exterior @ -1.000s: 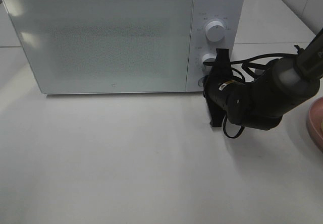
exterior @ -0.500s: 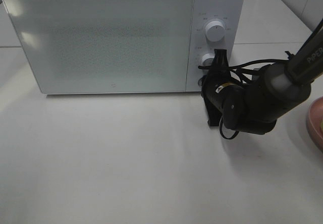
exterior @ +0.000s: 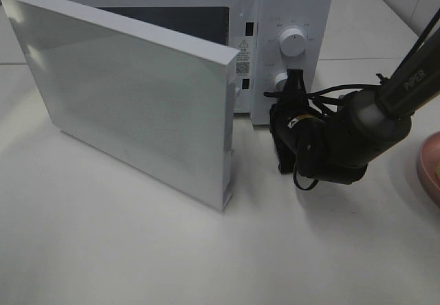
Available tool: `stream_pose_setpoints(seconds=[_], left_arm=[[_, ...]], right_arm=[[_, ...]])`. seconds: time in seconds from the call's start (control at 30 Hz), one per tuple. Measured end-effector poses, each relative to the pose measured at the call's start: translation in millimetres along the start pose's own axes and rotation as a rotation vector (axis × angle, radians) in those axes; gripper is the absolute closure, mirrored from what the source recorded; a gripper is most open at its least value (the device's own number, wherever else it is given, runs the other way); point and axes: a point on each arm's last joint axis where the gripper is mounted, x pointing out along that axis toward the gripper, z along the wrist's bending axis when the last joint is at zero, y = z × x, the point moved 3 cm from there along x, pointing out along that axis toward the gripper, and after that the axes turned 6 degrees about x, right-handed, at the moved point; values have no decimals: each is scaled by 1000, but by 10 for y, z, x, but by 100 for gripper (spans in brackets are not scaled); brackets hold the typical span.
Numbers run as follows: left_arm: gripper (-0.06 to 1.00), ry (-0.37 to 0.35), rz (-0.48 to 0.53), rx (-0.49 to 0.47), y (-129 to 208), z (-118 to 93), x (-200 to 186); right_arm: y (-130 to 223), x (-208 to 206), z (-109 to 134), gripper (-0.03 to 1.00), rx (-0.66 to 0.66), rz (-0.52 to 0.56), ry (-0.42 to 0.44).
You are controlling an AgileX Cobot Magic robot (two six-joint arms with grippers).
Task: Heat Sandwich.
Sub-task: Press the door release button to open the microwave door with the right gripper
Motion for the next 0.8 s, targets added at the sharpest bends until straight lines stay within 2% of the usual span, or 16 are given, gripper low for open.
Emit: stream_pose_setpoints(seconds=[0.43, 0.8], left_arm=[[-4, 0, 0, 0, 0, 0, 0], [-4, 0, 0, 0, 0, 0, 0]], right_arm=[[11, 9, -13, 96, 12, -2, 28], [-2, -83, 53, 95, -3, 41, 121]])
